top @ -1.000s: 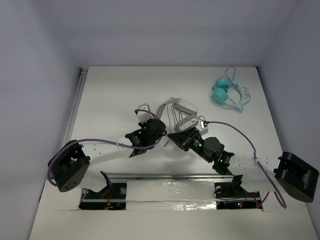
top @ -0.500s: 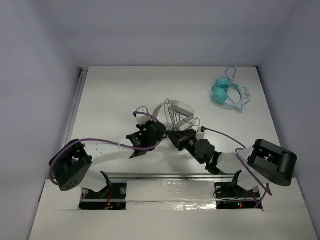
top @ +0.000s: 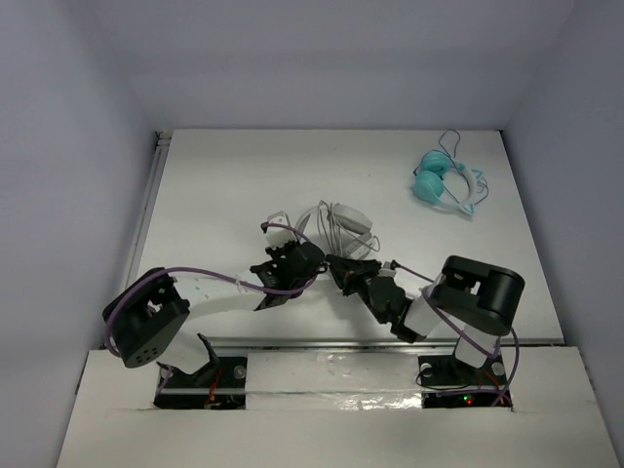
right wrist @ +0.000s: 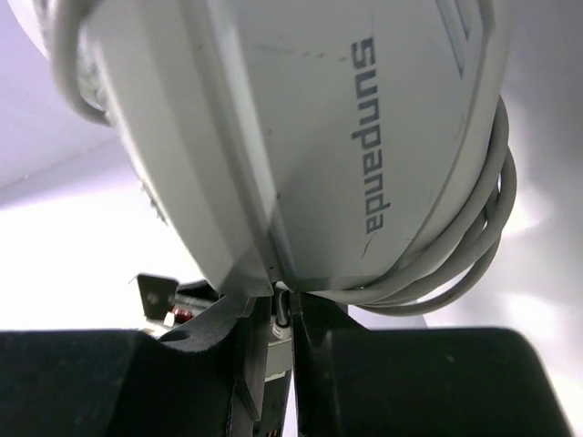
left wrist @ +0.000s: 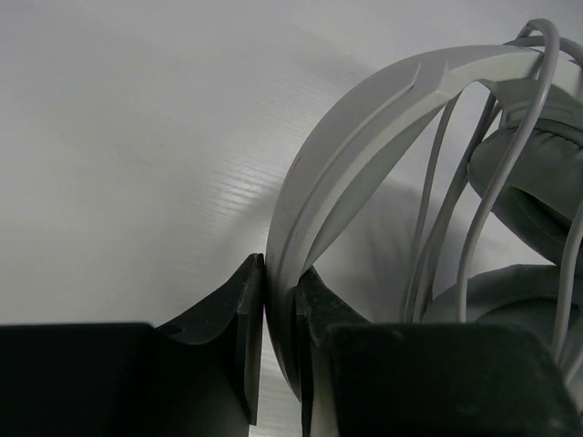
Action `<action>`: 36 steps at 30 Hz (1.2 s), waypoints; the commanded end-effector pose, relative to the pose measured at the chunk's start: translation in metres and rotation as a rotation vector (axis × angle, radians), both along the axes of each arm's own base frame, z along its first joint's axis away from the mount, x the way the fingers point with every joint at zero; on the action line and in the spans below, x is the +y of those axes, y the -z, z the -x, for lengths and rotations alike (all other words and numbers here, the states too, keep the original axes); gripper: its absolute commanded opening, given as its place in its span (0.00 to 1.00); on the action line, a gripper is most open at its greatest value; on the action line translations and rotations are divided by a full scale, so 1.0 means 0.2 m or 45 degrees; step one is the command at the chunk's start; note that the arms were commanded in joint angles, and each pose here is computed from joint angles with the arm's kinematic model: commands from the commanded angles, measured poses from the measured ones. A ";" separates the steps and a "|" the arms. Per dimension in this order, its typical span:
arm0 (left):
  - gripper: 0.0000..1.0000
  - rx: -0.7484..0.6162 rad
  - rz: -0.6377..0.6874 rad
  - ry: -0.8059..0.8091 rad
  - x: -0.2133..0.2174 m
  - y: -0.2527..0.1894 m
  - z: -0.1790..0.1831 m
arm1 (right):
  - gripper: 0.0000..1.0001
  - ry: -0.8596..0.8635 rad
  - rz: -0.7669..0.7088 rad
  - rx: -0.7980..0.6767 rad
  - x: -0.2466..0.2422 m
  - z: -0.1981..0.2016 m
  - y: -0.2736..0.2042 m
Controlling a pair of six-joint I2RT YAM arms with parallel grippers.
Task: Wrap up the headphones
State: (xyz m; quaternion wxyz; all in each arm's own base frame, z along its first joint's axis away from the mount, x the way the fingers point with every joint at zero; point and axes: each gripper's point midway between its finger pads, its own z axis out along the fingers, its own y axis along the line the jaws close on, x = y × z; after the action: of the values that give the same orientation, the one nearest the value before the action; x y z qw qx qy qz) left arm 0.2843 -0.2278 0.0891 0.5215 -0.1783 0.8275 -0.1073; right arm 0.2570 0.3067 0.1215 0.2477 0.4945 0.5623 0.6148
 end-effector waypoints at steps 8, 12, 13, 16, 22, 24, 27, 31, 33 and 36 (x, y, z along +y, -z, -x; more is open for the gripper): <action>0.00 0.010 0.190 0.135 -0.18 -0.11 0.07 | 0.28 0.283 -0.546 -0.111 -0.13 -0.17 -0.50; 0.00 0.022 0.202 0.155 -0.21 -0.11 0.08 | 0.39 0.327 -0.494 -0.060 -0.12 -0.21 -0.53; 0.00 0.031 0.203 0.164 -0.22 -0.11 0.08 | 0.41 0.327 -0.443 -0.031 -0.10 -0.21 -0.50; 0.00 0.070 0.206 0.178 -0.26 -0.08 0.08 | 0.42 0.322 -0.399 0.011 -0.05 -0.24 -0.49; 0.00 0.102 0.194 0.234 -0.25 -0.03 0.12 | 0.61 0.298 -0.218 0.072 -0.01 -0.26 -0.44; 0.00 0.109 0.195 0.216 -0.22 -0.02 0.12 | 0.67 0.288 -0.158 0.064 -0.01 -0.25 -0.47; 0.00 0.114 0.198 0.244 -0.23 -0.02 0.13 | 0.69 0.281 -0.083 0.032 -0.01 -0.24 -0.52; 0.00 0.131 0.187 0.288 -0.26 -0.03 0.14 | 0.69 0.285 0.045 -0.002 -0.03 -0.24 -0.57; 0.00 0.140 0.180 0.303 -0.27 -0.03 0.15 | 0.69 0.309 0.106 -0.012 -0.07 -0.25 -0.58; 0.00 0.160 0.170 0.326 -0.29 -0.01 0.15 | 0.69 0.329 0.166 -0.057 -0.13 -0.24 -0.63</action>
State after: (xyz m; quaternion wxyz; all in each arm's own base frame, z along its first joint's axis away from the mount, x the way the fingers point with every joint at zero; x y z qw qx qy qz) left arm 0.2414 -0.2601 0.0567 0.4211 -0.0918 0.8890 -0.1547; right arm 0.2995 0.2965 0.2373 0.3183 0.5399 0.5200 0.5803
